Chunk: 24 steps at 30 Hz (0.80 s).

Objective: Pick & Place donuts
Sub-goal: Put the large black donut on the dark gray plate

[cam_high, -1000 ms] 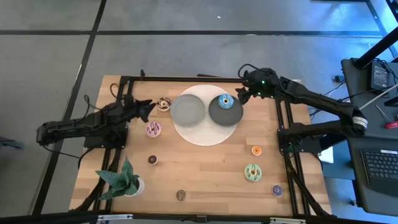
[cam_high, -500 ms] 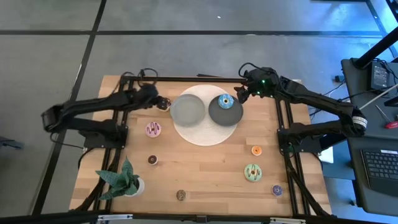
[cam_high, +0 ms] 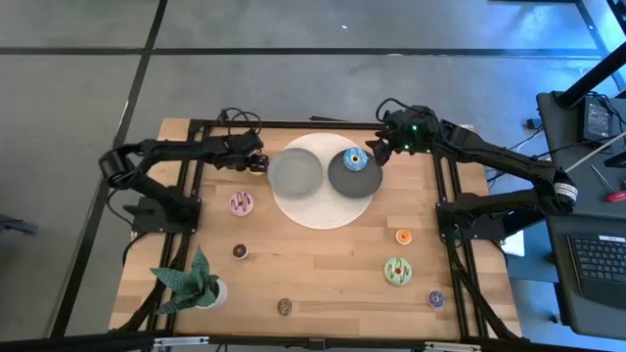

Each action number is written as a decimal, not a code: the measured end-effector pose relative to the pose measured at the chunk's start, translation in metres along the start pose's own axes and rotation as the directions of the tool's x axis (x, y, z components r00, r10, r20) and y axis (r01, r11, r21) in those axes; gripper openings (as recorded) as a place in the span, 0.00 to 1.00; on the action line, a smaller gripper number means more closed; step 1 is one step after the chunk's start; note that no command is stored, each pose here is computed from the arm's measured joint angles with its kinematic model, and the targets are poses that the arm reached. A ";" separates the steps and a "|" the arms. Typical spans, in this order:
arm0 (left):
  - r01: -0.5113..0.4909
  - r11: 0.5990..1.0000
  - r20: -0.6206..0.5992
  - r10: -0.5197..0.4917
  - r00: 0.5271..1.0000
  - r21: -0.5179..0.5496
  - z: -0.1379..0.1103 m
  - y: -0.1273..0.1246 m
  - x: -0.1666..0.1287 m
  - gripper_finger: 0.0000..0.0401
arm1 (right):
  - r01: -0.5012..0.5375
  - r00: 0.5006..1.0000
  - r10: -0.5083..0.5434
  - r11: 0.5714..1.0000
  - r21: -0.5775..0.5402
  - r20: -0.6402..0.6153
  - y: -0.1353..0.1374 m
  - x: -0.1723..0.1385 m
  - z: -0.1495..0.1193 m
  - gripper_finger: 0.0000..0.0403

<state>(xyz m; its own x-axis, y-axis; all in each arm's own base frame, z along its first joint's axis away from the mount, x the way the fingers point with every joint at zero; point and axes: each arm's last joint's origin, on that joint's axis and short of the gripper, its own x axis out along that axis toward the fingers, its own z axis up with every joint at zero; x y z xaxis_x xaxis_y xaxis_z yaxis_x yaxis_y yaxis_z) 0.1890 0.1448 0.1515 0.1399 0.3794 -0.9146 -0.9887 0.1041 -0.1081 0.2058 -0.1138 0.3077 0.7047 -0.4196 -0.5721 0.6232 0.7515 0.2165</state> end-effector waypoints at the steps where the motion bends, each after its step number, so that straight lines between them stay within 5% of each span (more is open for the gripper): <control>1: -0.005 1.000 -0.007 0.005 1.000 -0.004 0.000 0.000 0.003 0.51 | 0.000 1.000 0.000 1.000 0.000 0.000 0.000 0.000 0.000 0.60; 10: -0.020 1.000 -0.010 0.020 1.000 -0.024 0.003 0.001 0.012 0.48 | 0.001 1.000 -0.001 1.000 -0.002 0.005 0.000 0.000 0.000 0.60; 24: 0.002 1.000 -0.009 -0.002 1.000 -0.013 0.006 0.002 0.013 0.20 | 0.002 1.000 -0.002 1.000 -0.003 0.005 0.000 0.000 0.001 0.60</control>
<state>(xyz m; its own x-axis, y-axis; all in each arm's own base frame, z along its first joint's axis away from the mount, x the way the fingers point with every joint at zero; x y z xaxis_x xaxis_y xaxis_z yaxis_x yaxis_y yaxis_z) 0.1895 0.1556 0.1420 0.1414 0.3708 -0.9179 -0.9890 0.0931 -0.1148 0.2060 -0.1141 0.3081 0.7053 -0.4237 -0.5683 0.6236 0.7521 0.2131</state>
